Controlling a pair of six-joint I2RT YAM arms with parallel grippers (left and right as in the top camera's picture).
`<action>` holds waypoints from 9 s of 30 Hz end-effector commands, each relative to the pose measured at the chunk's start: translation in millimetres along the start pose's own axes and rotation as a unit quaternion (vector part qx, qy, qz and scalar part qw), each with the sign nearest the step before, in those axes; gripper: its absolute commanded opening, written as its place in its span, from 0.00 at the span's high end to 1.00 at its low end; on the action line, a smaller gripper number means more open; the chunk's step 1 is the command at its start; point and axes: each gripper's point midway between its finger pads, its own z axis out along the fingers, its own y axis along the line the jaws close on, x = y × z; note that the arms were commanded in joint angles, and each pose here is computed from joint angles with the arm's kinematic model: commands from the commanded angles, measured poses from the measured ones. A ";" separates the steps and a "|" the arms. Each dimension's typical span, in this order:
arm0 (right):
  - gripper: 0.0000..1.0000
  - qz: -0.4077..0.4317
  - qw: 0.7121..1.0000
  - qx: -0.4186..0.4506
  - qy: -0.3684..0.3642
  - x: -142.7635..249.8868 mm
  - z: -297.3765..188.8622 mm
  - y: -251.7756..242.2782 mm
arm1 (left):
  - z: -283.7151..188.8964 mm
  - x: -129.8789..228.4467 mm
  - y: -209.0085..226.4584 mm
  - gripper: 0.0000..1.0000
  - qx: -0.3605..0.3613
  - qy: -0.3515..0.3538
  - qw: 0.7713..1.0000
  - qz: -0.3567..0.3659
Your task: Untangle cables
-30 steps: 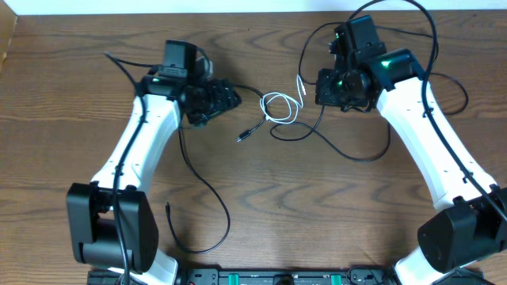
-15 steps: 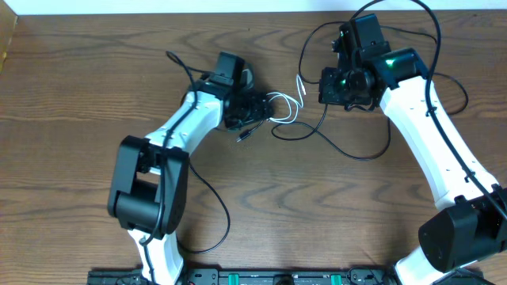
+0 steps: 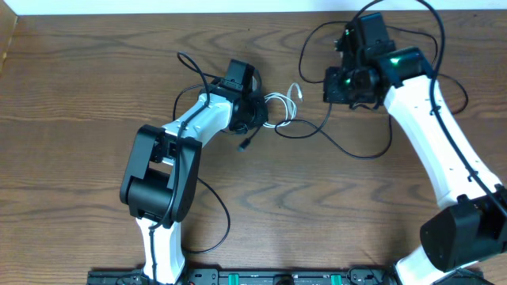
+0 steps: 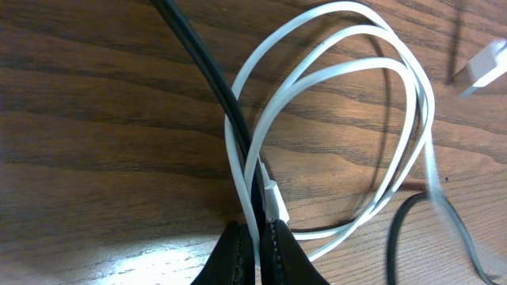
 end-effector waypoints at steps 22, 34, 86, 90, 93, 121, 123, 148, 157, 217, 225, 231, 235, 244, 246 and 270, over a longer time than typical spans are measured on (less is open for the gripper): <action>0.99 0.075 0.936 0.193 -0.285 -66.5 -191.8 -151.5 | -48.7 -4.3 50.4 0.93 -0.042 0.013 0.995 -0.091; 0.99 0.128 0.971 0.149 -0.135 -41.9 -106.6 -173.9 | -48.8 -1.9 51.3 0.92 -0.045 0.017 0.995 -0.089; 0.96 0.245 0.903 0.266 0.234 105.0 61.3 -376.0 | -49.2 2.0 53.3 0.88 -0.049 0.025 0.995 -0.084; 0.99 0.261 0.909 0.232 0.228 102.6 66.6 -367.1 | -49.2 2.2 53.3 0.88 -0.049 0.026 0.995 -0.085; 0.99 0.262 0.918 0.225 0.194 84.8 70.4 -370.2 | -49.2 2.2 53.3 0.88 -0.049 0.026 0.995 -0.085; 0.99 0.249 0.897 0.212 0.297 136.3 72.0 -322.7 | -49.1 2.1 53.4 0.87 -0.049 0.025 0.995 -0.085; 0.99 0.238 0.895 0.241 0.291 137.4 71.7 -333.9 | -49.1 1.4 53.0 0.87 -0.049 0.024 0.995 -0.084; 0.99 0.170 0.927 0.311 -0.126 17.4 139.8 -415.8 | -48.6 -5.6 50.7 0.84 -0.043 0.010 0.996 -0.079; 0.99 0.164 0.913 0.312 -0.206 -7.2 138.6 -434.7 | -48.6 -5.8 50.6 0.83 -0.043 0.010 0.996 -0.079; 0.43 -0.249 0.947 -0.183 -0.088 46.7 78.0 121.3 | -101.8 -35.4 99.8 0.58 -0.199 -0.108 0.968 -0.111; 0.37 -0.265 0.941 -0.194 -0.084 56.4 95.2 137.8 | -91.4 -49.5 95.9 0.53 -0.178 -0.132 0.966 -0.134; 0.26 -0.262 0.944 -0.188 -0.069 61.6 119.8 133.0 | -84.2 -56.2 96.2 0.52 -0.168 -0.146 0.961 -0.162; 0.25 -0.262 0.945 -0.186 -0.062 64.3 132.0 131.1 | -71.5 -59.6 99.9 0.52 -0.166 -0.149 0.958 -0.179; 0.18 -0.261 0.946 -0.185 -0.059 66.6 154.9 128.7 | -52.7 -75.1 102.0 0.52 -0.151 -0.170 0.957 -0.180; 0.19 -0.261 0.946 -0.185 -0.059 67.0 157.7 128.4 | -50.9 -73.8 102.0 0.52 -0.152 -0.168 0.957 -0.183; 0.34 -0.267 0.933 -0.237 -0.047 75.7 152.5 144.6 | -38.1 -49.4 86.9 0.93 -0.088 -0.086 0.978 -0.165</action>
